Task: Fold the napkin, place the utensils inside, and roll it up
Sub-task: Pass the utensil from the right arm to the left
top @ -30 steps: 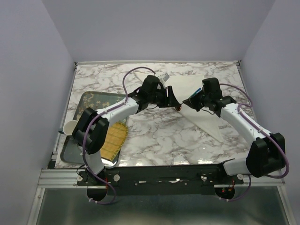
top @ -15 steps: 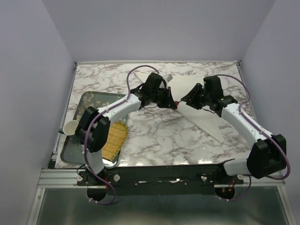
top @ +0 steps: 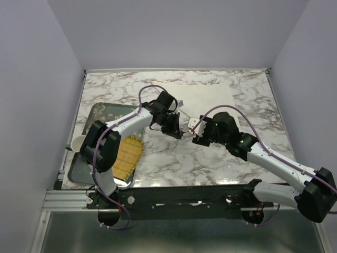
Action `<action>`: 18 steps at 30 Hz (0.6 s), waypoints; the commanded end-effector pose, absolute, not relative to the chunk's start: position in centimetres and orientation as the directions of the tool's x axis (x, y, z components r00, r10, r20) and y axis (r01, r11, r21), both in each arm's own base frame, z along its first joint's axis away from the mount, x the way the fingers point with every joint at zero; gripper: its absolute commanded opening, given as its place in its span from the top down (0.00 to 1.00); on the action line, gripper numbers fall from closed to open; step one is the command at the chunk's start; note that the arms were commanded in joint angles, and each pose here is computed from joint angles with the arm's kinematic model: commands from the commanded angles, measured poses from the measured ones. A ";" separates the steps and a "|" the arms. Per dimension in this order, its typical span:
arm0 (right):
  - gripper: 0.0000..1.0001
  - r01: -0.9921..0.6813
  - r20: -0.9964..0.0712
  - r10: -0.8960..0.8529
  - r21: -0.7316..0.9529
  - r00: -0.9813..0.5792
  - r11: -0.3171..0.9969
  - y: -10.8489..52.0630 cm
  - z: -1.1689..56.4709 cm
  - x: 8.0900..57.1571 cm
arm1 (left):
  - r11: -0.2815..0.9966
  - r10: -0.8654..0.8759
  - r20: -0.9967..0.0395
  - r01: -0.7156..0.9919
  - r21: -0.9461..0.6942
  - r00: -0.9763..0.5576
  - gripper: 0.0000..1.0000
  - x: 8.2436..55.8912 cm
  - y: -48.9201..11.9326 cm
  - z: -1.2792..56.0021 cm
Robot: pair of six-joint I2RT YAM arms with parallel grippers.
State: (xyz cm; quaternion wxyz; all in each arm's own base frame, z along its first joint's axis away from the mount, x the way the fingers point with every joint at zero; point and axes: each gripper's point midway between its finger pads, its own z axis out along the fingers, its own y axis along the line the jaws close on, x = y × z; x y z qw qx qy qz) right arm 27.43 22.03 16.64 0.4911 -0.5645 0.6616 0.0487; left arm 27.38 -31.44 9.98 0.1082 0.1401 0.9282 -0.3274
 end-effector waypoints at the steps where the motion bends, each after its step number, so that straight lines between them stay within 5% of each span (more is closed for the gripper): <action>1: 0.28 -0.676 -0.495 -0.722 -0.735 0.483 0.052 23.4 18.9 28.7 | 0.704 0.230 -0.335 0.393 -0.591 -0.914 1.00 25.7 -30.4 12.4; 10: 0.46 -0.718 -0.489 -0.644 -0.682 0.588 -0.138 25.5 15.8 26.7 | 0.647 0.255 -0.330 0.414 -0.640 -0.909 1.00 23.7 -30.3 12.7; 18: 0.41 -0.746 -0.528 -0.619 -0.650 0.581 -0.146 26.5 15.2 26.5 | 0.650 0.251 -0.321 0.404 -0.644 -0.913 1.00 23.5 -30.0 12.8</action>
